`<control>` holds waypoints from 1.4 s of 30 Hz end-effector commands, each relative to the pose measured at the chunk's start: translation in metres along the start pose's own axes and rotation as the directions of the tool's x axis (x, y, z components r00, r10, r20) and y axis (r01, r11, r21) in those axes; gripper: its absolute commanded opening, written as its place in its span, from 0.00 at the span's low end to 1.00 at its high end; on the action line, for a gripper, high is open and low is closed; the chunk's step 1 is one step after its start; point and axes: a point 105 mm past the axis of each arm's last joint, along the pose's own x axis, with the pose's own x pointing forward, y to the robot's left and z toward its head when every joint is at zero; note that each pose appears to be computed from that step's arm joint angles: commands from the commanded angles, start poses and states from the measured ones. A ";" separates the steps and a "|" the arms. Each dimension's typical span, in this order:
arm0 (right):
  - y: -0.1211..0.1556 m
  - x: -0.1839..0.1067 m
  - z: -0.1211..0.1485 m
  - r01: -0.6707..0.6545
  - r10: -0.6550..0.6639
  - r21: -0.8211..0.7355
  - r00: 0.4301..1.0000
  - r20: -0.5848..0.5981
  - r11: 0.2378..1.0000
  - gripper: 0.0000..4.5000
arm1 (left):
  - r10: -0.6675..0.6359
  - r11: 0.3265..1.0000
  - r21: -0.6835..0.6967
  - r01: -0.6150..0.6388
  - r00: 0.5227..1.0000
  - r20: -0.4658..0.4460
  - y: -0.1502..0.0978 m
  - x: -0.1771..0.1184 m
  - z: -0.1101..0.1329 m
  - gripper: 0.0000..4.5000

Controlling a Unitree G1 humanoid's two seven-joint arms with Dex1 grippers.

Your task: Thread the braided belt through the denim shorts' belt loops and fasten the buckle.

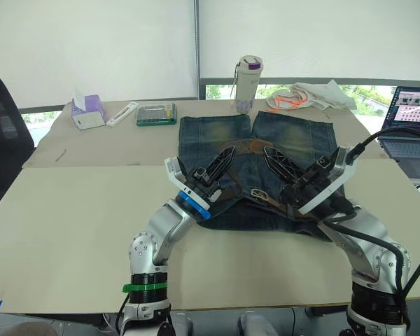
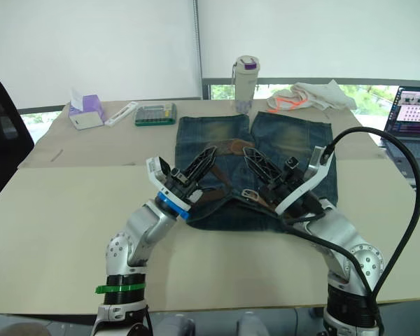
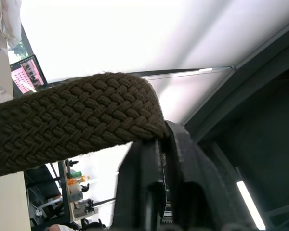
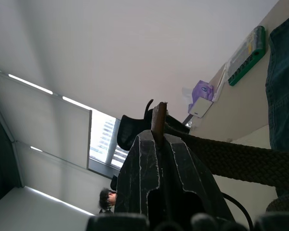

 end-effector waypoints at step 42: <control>-0.131 -0.039 0.004 0.025 -0.603 -0.994 0.797 -0.043 0.104 0.86 | 0.427 0.880 0.215 -0.423 0.904 0.032 0.071 -0.041 0.030 0.00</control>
